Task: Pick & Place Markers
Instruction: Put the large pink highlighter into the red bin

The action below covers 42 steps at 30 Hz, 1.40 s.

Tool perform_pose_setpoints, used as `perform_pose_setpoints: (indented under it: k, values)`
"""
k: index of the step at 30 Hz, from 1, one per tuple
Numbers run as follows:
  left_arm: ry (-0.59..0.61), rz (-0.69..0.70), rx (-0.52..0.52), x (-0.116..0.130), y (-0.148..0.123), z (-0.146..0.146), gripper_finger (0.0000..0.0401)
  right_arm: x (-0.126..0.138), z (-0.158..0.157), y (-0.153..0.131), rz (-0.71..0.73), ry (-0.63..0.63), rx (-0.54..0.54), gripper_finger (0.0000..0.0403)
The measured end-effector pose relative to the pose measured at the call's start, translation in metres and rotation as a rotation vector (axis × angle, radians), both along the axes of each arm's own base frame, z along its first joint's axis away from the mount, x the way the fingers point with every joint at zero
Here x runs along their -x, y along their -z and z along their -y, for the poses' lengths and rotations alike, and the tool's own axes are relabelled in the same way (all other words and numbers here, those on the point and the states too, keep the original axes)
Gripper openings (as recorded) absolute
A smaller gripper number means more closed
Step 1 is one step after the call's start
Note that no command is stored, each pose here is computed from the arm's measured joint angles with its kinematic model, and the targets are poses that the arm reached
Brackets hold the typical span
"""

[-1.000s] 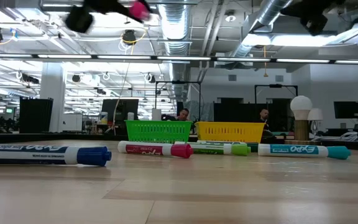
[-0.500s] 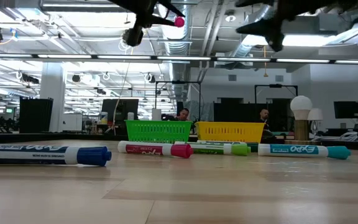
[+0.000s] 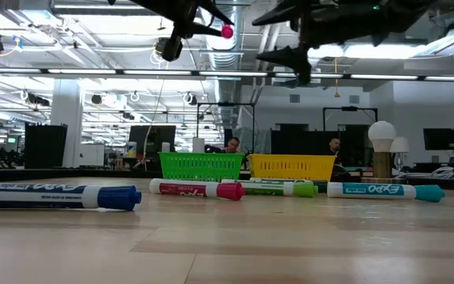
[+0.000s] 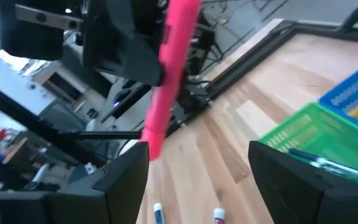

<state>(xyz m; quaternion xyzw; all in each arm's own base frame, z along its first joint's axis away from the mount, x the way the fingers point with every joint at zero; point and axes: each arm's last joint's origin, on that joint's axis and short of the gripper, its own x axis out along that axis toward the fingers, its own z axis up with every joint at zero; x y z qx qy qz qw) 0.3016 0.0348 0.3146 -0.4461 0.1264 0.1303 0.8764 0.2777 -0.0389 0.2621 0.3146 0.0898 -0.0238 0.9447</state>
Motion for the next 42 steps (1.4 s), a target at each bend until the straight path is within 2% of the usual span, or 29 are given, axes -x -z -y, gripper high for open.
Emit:
perform_pose_setpoints:
  k: [6,18,26,32,42]
  values:
    - [-0.009,-0.001,-0.016,0.000,0.000,-0.004,0.0081,-0.023,0.005,-0.006,0.022,-0.060,0.007,0.0267]
    - [-0.003,-0.002,-0.023,0.001,0.000,-0.005,0.0081,-0.060,0.011,-0.009,0.017,-0.065,0.017,0.0267]
    - [0.002,-0.002,-0.024,0.001,0.000,-0.005,0.0081,-0.070,0.015,-0.013,0.018,-0.064,0.034,0.0256]
    - [0.000,-0.001,-0.025,0.001,-0.001,-0.005,0.0081,-0.069,0.019,-0.014,0.016,-0.053,0.028,0.0213]
    - [0.001,-0.006,-0.034,0.001,0.000,-0.005,0.0081,-0.069,0.019,-0.012,0.001,-0.056,0.023,0.0094]
